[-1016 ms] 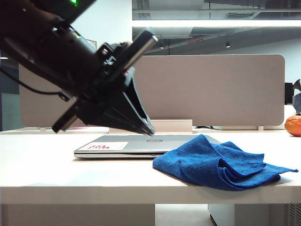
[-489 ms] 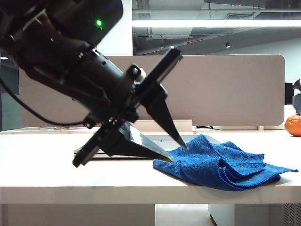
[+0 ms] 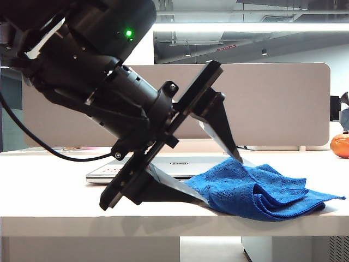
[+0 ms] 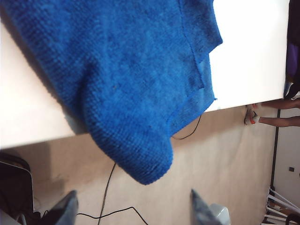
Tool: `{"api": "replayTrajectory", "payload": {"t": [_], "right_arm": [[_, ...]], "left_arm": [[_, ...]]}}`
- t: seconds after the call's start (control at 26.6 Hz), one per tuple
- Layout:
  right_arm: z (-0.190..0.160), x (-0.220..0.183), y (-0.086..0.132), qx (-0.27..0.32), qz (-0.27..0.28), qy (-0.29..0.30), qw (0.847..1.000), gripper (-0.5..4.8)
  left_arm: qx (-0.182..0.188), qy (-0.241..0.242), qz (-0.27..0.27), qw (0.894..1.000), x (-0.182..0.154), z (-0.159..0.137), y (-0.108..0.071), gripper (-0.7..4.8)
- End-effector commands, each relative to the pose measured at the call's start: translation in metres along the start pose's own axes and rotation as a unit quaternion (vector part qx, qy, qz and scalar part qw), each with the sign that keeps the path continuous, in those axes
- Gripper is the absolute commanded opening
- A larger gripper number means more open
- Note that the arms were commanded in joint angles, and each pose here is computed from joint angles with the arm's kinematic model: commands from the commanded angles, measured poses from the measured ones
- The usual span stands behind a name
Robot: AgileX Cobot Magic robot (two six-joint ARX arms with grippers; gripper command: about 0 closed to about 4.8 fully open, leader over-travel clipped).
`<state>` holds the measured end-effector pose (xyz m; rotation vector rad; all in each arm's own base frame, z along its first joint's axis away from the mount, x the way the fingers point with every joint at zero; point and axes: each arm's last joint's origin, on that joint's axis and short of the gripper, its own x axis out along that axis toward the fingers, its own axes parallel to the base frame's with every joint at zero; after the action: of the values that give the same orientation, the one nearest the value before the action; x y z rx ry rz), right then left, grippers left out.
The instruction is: Pick up the blue rag and put it over the laptop.
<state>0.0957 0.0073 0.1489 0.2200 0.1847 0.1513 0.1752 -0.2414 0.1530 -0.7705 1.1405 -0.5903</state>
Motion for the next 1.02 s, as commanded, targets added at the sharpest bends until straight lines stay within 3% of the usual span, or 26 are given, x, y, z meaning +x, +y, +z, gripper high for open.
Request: {"api": "replayTrajectory", "payload": {"t": [0.04, 0.3, 0.56, 1.02], "right_arm": [[0.000, 0.000, 0.000, -0.001, 0.000, -0.007, 1.000, -0.05], [0.000, 0.000, 0.000, -0.001, 0.000, -0.007, 1.000, -0.05], [0.000, 0.000, 0.000, 0.000, 0.000, -0.005, 1.000, -0.05], [0.000, 0.000, 0.000, 0.000, 0.000, -0.004, 1.000, -0.05]], "left_arm": [[-0.007, -0.015, -0.013, 1.000, 0.004, 0.001, -0.003, 2.97], [-0.068, -0.014, -0.031, 0.997, 0.017, -0.002, 0.000, 2.97], [-0.066, -0.015, -0.040, 0.997, 0.028, 0.000, -0.008, 2.96], [-0.069, 0.038, -0.033, 0.996, 0.033, -0.004, -0.005, 2.96]]}}
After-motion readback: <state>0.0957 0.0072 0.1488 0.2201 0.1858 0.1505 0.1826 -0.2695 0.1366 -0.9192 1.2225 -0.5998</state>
